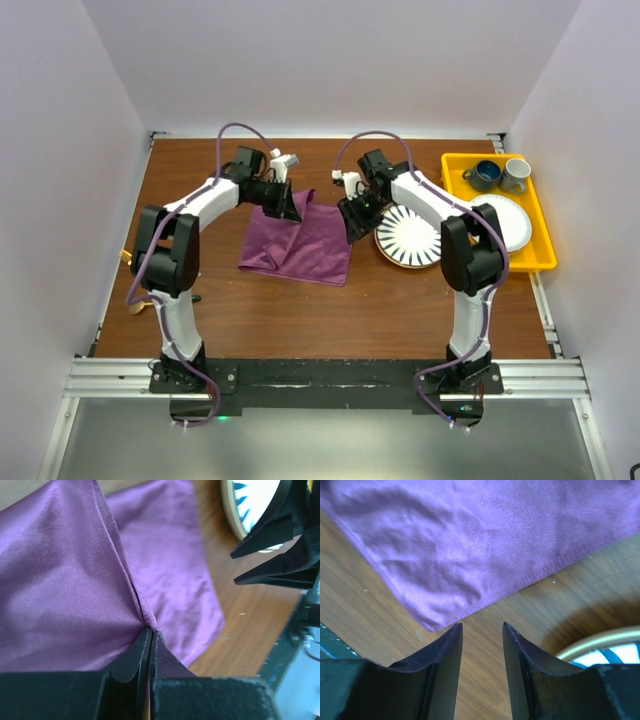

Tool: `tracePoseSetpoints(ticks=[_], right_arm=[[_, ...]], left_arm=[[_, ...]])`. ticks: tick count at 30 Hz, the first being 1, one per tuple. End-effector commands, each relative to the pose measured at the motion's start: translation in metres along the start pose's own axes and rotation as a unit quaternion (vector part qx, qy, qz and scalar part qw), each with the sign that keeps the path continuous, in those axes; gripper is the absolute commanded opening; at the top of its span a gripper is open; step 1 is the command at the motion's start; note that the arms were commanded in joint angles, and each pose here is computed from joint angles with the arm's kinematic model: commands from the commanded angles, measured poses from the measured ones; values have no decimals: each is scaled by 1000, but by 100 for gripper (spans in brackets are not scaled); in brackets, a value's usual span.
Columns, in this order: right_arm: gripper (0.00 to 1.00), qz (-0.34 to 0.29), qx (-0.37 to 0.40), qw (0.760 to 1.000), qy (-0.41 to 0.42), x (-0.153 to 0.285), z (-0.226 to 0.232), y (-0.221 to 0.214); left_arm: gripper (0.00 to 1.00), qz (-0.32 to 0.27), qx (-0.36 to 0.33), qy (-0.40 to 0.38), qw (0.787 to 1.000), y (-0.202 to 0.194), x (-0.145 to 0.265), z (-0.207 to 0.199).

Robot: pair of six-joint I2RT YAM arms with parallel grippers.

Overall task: Fold the napkin into a case and place the utensils inside
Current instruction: Fold the rectangle-folded napkin at the center of the board.

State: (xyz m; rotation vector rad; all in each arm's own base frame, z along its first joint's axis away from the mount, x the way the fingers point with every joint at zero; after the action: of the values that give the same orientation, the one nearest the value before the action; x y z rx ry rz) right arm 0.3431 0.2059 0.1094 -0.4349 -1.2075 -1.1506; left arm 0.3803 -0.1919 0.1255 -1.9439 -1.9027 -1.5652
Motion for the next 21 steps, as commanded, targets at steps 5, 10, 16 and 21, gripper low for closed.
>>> tracePoseSetpoints(ticks=[5, 10, 16, 21], right_arm=[[39, -91, 2, 996, -3, 71, 15, 24], [38, -91, -5, 996, -12, 74, 10, 14], [38, -88, -10, 996, -18, 71, 5, 8], [38, -87, -14, 996, -22, 70, 3, 5]], left_arm=[[0, -14, 33, -90, 995, 10, -27, -53], [0, -4, 50, -98, 994, 6, -43, -67], [0, 6, 74, -103, 992, 4, -67, -77], [0, 18, 94, -107, 990, -2, -81, -75]])
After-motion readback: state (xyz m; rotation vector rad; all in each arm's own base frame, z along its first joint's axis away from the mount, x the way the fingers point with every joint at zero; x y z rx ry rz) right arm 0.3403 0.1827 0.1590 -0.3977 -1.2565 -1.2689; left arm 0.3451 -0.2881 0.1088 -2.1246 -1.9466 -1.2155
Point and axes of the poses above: each gripper's point midway between its finger pads, its own x axis back along the fingers, its own z axis along the line the jaws close on, y = z × x, the point moved 5 cm from there along x, back along the fingers, and after that the axes turned 8 degrees about -x, right-handed, at the moved point
